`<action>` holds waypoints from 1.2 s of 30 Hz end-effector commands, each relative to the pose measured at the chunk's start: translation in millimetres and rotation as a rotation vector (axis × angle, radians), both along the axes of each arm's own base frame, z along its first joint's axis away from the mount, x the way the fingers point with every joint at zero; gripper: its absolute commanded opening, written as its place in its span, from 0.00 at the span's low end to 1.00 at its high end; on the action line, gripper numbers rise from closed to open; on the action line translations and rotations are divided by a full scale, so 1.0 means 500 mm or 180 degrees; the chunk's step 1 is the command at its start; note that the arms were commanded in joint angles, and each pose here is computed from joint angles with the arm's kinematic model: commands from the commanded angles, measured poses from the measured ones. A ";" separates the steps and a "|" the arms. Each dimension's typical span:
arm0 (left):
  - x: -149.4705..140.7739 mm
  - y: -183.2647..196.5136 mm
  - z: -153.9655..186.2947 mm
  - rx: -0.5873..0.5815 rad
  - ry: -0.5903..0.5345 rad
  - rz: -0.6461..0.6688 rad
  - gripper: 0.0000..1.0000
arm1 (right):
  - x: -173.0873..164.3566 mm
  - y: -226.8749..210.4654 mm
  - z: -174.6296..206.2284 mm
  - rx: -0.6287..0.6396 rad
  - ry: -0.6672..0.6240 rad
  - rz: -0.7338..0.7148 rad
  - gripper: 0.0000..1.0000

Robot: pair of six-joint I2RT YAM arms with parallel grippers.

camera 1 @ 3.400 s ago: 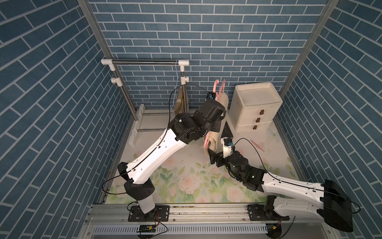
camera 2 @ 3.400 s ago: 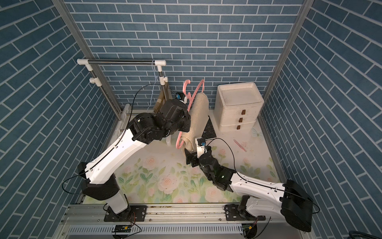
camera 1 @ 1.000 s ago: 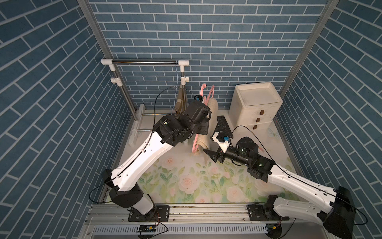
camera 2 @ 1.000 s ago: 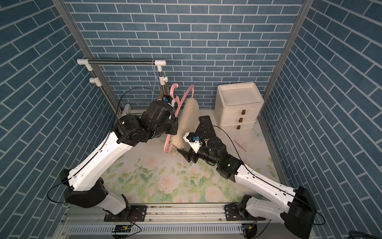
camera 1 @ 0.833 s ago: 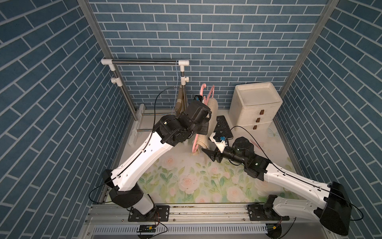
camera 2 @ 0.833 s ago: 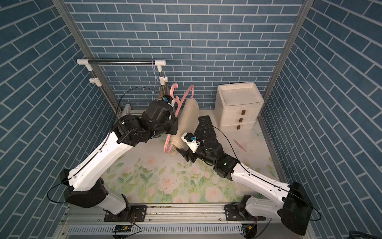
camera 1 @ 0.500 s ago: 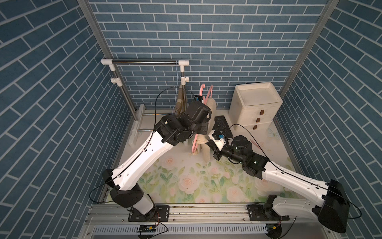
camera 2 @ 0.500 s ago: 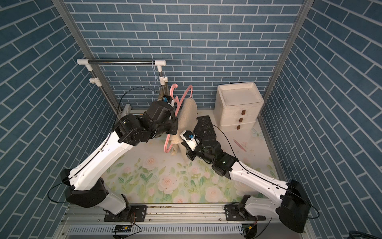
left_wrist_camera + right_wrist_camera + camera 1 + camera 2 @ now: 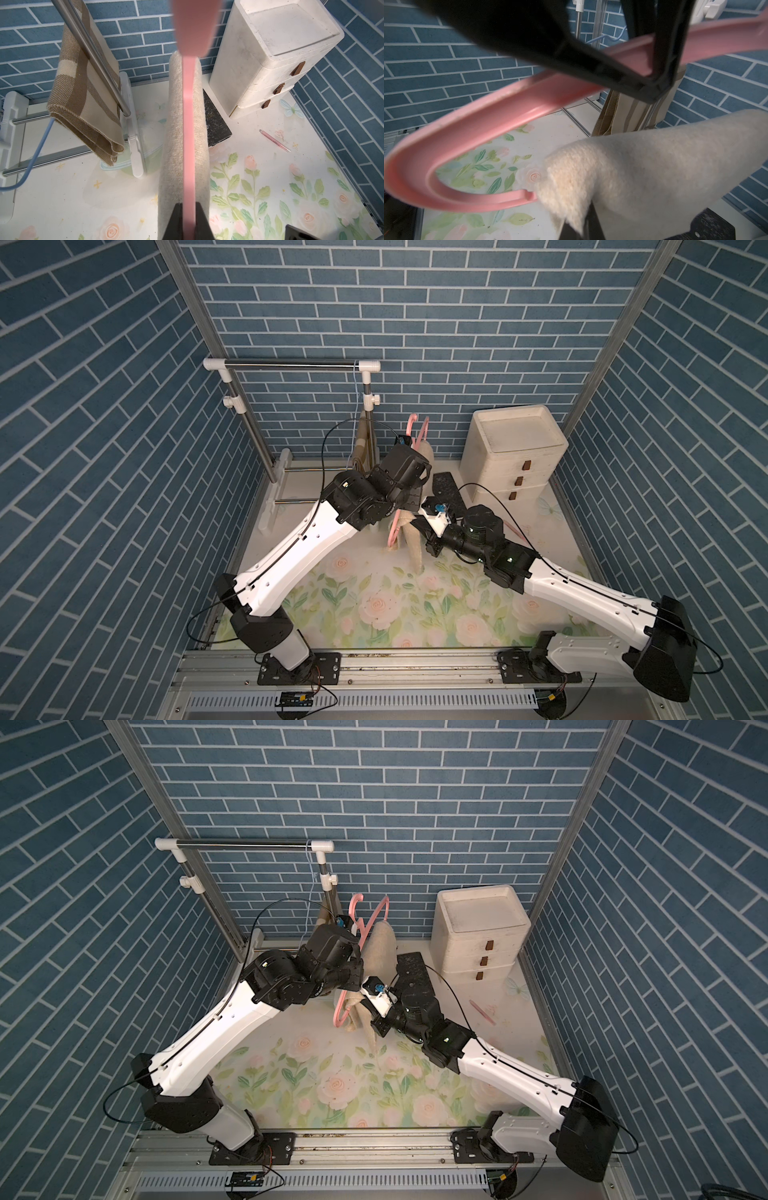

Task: Hang the scarf on the hanger
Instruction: Adjust the scarf at the hanger.

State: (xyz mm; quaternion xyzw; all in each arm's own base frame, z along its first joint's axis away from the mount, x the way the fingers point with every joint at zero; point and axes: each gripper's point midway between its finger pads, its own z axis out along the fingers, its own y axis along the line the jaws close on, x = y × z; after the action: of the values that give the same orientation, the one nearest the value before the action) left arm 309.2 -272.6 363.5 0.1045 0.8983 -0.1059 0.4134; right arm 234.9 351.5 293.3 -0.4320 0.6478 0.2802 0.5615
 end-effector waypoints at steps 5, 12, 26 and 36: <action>0.018 -0.026 -0.006 -0.0147 -0.0045 -0.0053 0.00 | -0.021 -0.010 0.039 0.0134 -0.0151 0.0033 0.00; 0.014 -0.026 -0.003 -0.0250 -0.0039 -0.0097 0.00 | -0.039 -0.051 0.058 0.0195 -0.0239 -0.0015 0.40; -0.065 0.059 0.020 0.0046 -0.0120 -0.0428 0.00 | 0.010 -0.200 0.105 0.0109 -0.0122 -0.0380 0.84; -0.132 0.216 0.041 0.0468 -0.0209 -0.0064 0.00 | 0.063 -0.217 0.102 0.0178 -0.0137 -0.0724 0.88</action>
State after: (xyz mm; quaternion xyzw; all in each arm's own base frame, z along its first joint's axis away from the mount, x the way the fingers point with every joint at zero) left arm 245.6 -194.8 365.9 0.1694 0.8950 -0.0793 0.4050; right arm 259.5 245.4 331.5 -0.3626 0.6780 0.2271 0.5977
